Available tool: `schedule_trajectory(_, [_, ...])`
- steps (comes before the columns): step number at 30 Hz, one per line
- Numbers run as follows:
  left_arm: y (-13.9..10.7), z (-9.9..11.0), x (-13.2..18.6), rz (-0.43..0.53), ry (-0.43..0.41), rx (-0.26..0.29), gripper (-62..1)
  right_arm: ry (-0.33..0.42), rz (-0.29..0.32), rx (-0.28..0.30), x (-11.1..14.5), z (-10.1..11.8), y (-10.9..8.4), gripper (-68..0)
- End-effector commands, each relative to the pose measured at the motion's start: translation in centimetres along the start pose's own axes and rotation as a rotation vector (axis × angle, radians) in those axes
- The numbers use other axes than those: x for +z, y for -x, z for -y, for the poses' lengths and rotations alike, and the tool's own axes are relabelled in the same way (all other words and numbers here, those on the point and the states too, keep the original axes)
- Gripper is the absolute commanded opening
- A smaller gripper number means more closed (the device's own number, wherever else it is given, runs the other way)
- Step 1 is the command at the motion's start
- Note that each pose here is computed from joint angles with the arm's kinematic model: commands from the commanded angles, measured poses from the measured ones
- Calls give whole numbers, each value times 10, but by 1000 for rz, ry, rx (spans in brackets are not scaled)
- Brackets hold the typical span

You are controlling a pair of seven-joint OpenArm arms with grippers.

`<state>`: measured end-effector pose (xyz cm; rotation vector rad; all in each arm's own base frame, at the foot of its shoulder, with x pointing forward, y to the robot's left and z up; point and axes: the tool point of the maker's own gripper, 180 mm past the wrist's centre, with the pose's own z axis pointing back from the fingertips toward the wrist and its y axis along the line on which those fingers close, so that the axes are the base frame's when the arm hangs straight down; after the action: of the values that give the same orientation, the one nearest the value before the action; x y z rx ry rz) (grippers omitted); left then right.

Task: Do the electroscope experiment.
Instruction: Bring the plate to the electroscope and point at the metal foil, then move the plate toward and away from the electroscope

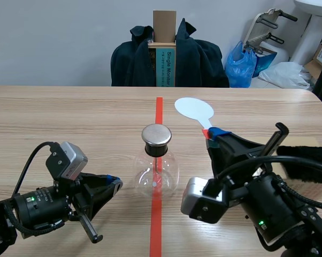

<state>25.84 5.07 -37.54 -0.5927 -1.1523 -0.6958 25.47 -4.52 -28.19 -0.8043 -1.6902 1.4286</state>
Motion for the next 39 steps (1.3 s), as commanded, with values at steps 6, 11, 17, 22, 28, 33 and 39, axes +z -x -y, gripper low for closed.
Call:
schedule_trajectory(6, [-14, 1, -3, 48, 2, 1, -585, 40, 120, 25, -4, 13, -18, -667])
schedule_trajectory(11, [-14, 1, -3, 48, 2, 1, -585, 39, 193, 29, -2, 12, -31, -667])
schedule_trajectory(17, [-14, 1, -3, 48, 2, 1, -585, 26, 261, 52, 1, 9, -43, -667])
schedule_trajectory(22, [-14, 1, -3, 48, 2, 1, -585, 10, 304, 85, 3, 5, -50, -667])
schedule_trajectory(28, [-14, 1, -3, 47, 2, 0, -585, -4, 324, 110, 4, 2, -53, -667])
schedule_trajectory(33, [-14, 1, -3, 47, 2, 0, -585, -11, 330, 126, 4, 0, -54, -667])
schedule_trajectory(39, [-14, 1, -3, 47, 2, 0, -585, -11, 303, 128, 3, 1, -50, -667])
